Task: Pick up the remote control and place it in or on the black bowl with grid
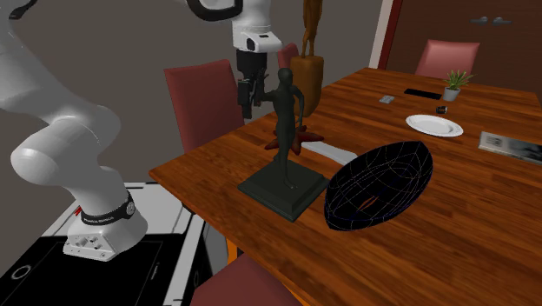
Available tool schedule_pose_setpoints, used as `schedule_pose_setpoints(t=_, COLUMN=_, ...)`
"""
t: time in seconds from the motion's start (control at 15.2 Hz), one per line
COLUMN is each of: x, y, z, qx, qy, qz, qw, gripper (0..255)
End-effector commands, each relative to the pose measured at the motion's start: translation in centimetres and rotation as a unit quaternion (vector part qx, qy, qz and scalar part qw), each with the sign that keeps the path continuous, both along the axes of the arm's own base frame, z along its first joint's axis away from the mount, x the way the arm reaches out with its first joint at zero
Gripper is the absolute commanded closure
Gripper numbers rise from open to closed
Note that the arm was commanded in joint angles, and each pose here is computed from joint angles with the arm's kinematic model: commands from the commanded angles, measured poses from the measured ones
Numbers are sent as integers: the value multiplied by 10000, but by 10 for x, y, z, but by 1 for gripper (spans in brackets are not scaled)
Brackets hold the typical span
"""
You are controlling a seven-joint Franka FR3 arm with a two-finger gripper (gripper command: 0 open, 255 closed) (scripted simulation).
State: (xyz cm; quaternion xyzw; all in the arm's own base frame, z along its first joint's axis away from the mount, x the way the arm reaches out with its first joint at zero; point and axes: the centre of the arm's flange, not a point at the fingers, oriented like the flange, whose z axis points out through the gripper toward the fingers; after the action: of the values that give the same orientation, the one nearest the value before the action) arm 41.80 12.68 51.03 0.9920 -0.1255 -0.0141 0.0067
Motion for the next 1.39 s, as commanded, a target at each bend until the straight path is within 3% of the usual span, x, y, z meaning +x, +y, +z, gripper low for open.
schedule_pose_setpoints(t=0.0, x=19, y=13, z=-16, qx=-2, qy=-18, qz=-194, qw=9998, gripper=0)
schedule_pose_setpoints(t=0.66, x=125, y=61, z=-76, qx=-39, qy=-85, qz=-1097, qw=9939, gripper=0)
schedule_pose_setpoints(t=1.32, x=239, y=89, z=-134, qx=-76, qy=-150, qz=-1990, qw=9798, gripper=0)
